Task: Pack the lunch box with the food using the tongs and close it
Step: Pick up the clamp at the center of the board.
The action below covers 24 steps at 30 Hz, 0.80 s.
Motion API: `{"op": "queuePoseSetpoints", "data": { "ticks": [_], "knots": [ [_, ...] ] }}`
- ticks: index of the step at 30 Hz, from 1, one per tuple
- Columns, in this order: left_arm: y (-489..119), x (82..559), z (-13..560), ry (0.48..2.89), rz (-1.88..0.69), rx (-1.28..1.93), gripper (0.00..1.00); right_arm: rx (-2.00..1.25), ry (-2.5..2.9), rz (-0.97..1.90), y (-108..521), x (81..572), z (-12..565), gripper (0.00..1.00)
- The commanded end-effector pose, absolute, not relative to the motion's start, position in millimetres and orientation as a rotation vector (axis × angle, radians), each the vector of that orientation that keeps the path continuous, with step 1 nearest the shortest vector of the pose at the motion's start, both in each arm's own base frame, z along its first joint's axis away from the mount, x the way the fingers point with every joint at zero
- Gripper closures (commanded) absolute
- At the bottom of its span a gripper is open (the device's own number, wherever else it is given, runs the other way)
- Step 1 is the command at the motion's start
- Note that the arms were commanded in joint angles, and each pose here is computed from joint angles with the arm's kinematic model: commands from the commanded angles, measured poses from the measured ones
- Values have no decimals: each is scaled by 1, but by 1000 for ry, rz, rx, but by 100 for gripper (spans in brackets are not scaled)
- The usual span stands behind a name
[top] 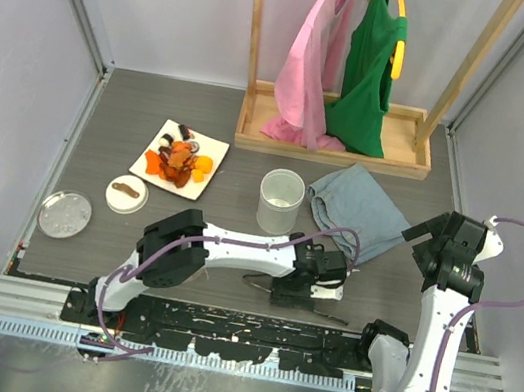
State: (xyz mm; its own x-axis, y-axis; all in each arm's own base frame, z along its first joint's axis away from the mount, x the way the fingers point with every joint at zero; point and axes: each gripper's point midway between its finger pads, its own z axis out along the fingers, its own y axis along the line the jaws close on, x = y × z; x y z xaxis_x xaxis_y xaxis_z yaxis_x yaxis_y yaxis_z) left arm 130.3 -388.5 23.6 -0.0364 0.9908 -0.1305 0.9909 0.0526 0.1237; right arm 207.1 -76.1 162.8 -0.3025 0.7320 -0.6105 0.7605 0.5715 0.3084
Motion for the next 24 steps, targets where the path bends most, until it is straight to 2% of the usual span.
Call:
{"op": "queuePoseSetpoints", "data": {
  "ticks": [1,9,21,24],
  "knots": [
    [-378,129,18,2192,51,2103,26,1147,2035,-45,-80,216,173,0],
    [-372,133,18,2231,106,2146,21,1138,2044,-23,-77,218,170,0],
    [-387,136,11,2244,96,2147,25,1135,2042,-29,-78,218,171,0],
    [-386,135,9,2254,94,2145,32,1135,2042,-29,-78,218,171,0]
  ]
}}
